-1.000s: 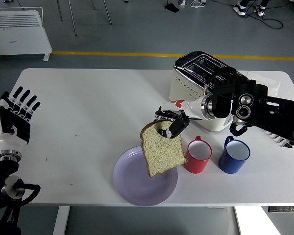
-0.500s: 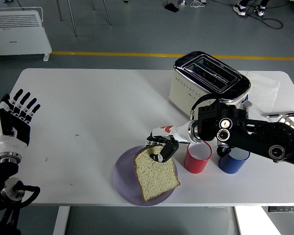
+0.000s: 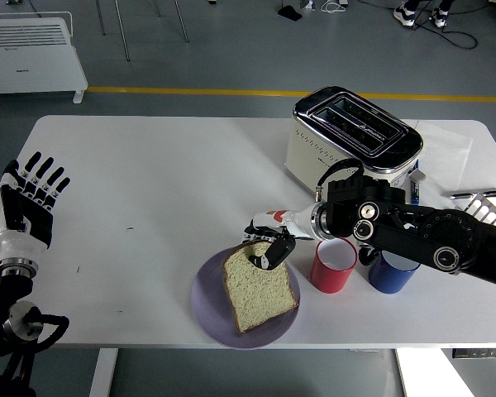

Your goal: Push plate across desktop,pick up the break from the machine,place the break in the plate

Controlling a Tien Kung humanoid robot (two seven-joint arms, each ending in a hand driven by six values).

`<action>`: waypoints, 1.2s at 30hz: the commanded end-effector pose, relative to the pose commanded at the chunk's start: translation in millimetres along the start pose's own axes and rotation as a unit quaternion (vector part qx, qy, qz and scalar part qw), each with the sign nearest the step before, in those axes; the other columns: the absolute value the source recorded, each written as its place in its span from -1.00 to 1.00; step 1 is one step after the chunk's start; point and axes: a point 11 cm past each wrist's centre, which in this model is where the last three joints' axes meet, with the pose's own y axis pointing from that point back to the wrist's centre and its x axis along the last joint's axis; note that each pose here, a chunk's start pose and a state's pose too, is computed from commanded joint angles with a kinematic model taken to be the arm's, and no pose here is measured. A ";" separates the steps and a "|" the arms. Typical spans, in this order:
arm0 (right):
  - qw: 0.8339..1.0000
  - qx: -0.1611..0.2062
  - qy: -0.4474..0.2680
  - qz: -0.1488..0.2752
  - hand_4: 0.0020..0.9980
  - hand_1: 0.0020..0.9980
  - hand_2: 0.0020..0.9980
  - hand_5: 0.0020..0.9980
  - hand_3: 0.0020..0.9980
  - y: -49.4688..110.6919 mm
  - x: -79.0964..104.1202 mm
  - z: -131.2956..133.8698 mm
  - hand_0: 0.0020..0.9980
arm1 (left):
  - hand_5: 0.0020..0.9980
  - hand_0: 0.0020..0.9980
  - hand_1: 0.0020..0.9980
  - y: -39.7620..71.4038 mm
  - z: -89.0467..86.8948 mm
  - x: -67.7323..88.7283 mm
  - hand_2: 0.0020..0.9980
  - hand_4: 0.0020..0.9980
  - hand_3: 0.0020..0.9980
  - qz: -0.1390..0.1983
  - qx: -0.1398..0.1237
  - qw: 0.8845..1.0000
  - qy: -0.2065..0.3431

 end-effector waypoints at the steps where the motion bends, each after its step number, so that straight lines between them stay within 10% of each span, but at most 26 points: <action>1: 1.000 0.001 0.000 0.000 -0.06 0.29 0.25 -0.80 0.28 -0.1 0.3 -0.1 0.22 | 1.00 0.54 0.60 0.0 0.0 -0.1 0.72 0.16 0.70 0.000 0.000 1.000 0.000; 17: 1.000 0.020 0.011 -0.008 0.30 0.59 0.71 -0.57 0.76 -2.1 0.4 -3.0 0.56 | 1.00 0.54 0.60 -2.6 4.5 -0.7 0.72 0.16 0.70 0.001 -0.007 1.000 0.003; 36: 0.994 0.085 -0.019 0.065 0.34 0.65 0.78 -0.55 0.80 15.1 30.5 -28.7 0.65 | 1.00 0.54 0.60 -2.9 5.3 -0.4 0.72 0.16 0.69 0.001 -0.009 1.000 0.003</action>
